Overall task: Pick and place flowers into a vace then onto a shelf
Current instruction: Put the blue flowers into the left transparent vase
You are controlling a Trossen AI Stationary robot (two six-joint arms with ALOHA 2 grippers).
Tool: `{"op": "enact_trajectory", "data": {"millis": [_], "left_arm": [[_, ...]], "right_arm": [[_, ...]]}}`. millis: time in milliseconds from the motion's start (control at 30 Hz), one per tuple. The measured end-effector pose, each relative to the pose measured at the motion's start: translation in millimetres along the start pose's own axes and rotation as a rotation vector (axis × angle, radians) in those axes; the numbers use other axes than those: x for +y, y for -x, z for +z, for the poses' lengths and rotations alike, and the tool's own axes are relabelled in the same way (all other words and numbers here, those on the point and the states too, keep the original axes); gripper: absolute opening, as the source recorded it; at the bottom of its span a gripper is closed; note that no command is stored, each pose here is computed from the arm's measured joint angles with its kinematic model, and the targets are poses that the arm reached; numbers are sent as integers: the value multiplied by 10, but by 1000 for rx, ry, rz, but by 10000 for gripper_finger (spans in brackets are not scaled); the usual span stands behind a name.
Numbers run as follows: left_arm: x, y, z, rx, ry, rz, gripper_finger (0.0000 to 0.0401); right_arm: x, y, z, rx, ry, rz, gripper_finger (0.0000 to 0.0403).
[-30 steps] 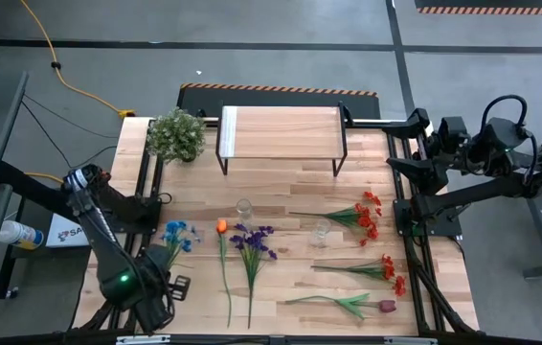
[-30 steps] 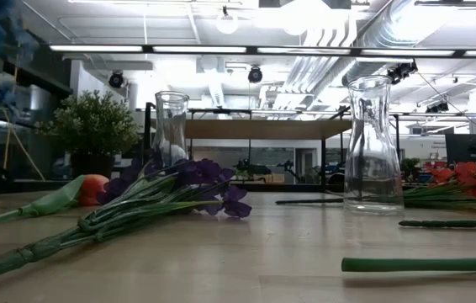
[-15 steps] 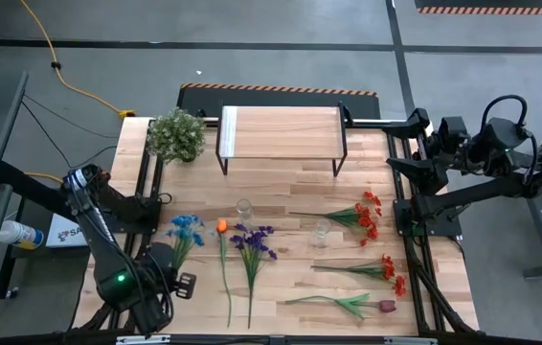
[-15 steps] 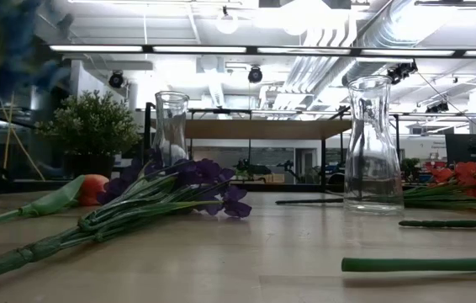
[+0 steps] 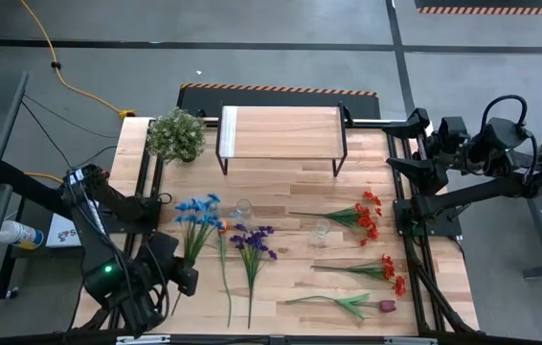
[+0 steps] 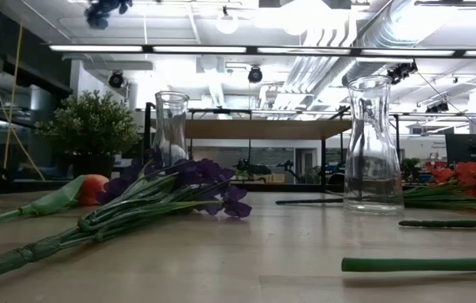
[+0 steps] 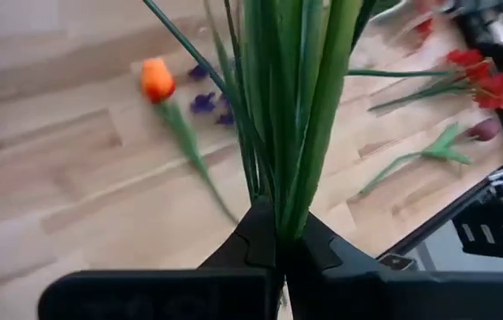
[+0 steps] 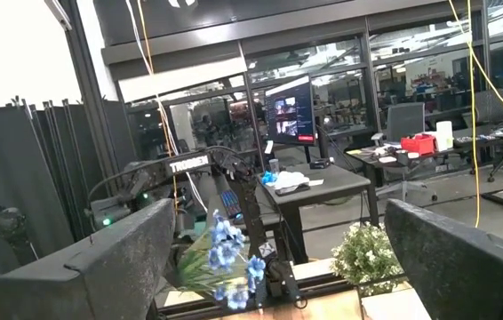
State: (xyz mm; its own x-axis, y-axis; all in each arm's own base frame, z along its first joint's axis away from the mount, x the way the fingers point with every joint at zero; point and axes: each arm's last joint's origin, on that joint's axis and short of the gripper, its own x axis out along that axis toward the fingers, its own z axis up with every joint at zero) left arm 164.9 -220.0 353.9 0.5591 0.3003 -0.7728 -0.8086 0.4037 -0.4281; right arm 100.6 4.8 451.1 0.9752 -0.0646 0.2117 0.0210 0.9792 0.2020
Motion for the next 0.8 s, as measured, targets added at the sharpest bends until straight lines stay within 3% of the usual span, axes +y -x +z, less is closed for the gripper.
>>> {"op": "enact_trajectory", "data": {"millis": [500, 800], "left_arm": [[-71, 16, 102, -450, -219, -253, 38], [-100, 17, 147, -644, -336, -301, 38]], "right_arm": [[-1, 0, -7, 7, 1, -1, 394], [-1, 0, -8, 8, 1, -1, 394]]}}
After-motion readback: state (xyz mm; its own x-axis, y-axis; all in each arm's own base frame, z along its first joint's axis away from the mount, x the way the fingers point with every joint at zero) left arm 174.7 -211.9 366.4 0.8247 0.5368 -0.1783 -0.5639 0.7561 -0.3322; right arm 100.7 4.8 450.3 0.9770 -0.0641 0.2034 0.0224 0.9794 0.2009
